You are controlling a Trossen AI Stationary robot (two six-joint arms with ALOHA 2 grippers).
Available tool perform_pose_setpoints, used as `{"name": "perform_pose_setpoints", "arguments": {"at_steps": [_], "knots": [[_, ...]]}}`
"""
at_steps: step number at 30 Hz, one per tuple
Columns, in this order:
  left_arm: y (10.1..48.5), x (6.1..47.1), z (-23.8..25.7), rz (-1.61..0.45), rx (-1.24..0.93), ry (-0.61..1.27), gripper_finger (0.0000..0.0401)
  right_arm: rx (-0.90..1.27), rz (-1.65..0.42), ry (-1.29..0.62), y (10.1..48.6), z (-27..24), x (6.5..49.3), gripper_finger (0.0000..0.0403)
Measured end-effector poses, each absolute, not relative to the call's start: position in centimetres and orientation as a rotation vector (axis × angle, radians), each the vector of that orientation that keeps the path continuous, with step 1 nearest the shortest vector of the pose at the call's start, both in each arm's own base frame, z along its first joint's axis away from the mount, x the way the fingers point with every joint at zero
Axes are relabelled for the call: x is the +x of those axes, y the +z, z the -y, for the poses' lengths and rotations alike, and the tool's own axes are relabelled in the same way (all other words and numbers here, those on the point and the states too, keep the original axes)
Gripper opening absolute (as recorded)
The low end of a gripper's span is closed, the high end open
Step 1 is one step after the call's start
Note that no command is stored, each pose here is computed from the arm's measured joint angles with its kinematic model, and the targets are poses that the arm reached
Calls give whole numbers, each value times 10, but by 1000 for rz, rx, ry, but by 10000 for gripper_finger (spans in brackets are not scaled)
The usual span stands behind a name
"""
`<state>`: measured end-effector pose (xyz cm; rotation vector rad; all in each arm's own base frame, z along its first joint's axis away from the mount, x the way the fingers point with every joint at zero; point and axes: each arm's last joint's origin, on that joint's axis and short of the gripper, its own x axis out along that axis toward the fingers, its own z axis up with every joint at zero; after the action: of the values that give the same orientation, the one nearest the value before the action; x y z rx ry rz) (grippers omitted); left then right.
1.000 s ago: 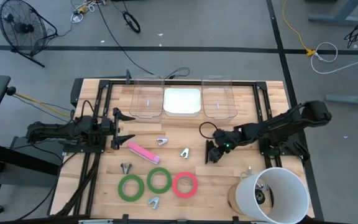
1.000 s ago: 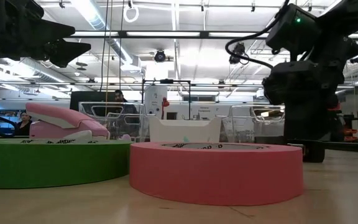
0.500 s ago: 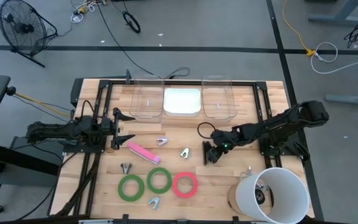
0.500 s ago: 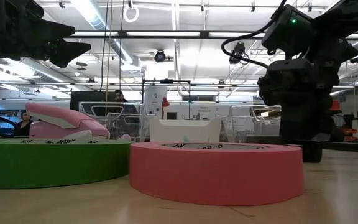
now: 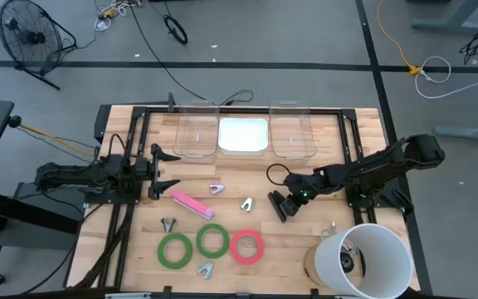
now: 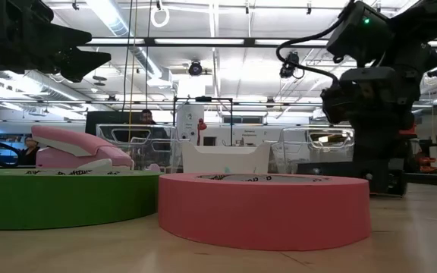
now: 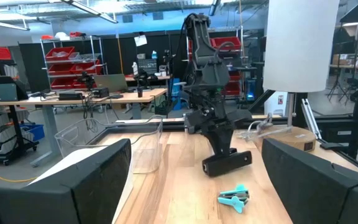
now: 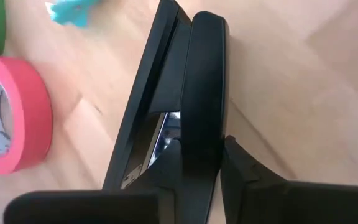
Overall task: Pick and place Stapler, Stapler remover, tape
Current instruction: Put the black stapler into the right transparent bin
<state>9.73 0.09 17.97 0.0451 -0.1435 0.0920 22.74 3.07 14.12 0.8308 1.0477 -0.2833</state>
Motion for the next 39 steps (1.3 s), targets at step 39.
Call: {"name": "perform_pose_setpoints", "arguments": {"at_steps": [39], "knots": [[179,97,-1,135,52,93,367,406,-792,-819,287,91,204,56]]}}
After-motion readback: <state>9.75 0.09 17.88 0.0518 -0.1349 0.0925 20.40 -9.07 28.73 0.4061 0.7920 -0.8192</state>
